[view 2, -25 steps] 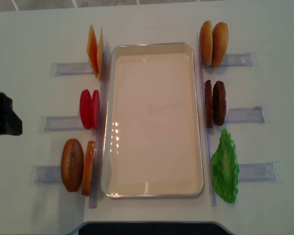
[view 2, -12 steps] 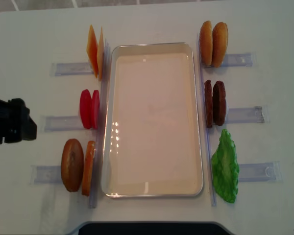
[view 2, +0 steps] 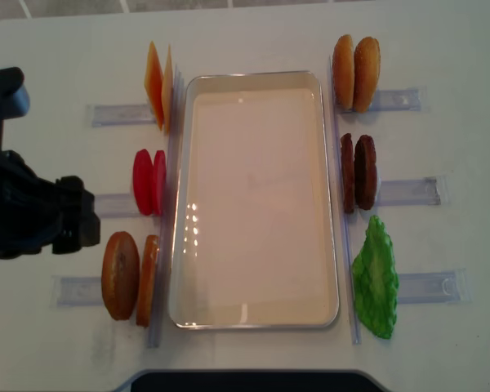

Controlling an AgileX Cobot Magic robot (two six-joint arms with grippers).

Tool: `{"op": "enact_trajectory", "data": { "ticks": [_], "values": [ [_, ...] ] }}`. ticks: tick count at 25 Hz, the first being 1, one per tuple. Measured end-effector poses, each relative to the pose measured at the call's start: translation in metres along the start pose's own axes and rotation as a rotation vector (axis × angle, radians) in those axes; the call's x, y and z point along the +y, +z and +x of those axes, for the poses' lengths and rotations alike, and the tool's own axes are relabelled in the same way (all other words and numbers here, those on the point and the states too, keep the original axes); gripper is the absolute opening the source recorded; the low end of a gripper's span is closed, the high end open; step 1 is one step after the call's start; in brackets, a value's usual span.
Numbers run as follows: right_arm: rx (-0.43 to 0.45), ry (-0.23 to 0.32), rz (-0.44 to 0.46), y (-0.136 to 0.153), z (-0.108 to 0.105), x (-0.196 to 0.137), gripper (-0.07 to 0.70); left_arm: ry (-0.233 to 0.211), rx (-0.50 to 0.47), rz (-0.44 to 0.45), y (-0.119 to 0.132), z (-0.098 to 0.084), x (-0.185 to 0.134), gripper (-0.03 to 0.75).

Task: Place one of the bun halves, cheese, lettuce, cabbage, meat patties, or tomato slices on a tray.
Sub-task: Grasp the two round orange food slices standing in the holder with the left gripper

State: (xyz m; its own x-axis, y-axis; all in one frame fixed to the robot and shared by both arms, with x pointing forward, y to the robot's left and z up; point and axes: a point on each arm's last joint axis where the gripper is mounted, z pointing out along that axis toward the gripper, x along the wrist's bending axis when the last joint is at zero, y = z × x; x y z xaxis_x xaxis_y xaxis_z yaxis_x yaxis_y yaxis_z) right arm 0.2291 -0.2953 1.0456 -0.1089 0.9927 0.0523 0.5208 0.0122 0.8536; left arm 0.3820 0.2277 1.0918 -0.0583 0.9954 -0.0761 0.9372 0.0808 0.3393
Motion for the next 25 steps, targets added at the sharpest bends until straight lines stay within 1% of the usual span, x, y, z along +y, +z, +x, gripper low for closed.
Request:
{"op": "enact_trajectory", "data": {
  "ticks": [5,9,11,17,25],
  "values": [
    [0.000,0.000,0.000,0.000,0.000,0.000,0.555,0.010,-0.016,0.006,0.001,-0.020,-0.010,0.597],
    [0.000,0.000,0.000,0.000,0.000,0.000,0.555,0.035,0.009,0.060,0.013,-0.037,-0.014,0.597],
    [0.000,0.000,0.000,0.000,0.000,0.000,0.555,0.032,0.035,0.088,0.022,-0.044,-0.014,0.597],
    [0.000,0.000,0.000,0.000,0.000,0.000,0.555,0.011,0.090,0.111,0.036,-0.050,-0.010,0.597],
    [0.000,0.000,0.000,0.000,0.000,0.000,0.555,0.034,0.162,0.168,0.063,-0.062,-0.007,0.597]
  ]
}}
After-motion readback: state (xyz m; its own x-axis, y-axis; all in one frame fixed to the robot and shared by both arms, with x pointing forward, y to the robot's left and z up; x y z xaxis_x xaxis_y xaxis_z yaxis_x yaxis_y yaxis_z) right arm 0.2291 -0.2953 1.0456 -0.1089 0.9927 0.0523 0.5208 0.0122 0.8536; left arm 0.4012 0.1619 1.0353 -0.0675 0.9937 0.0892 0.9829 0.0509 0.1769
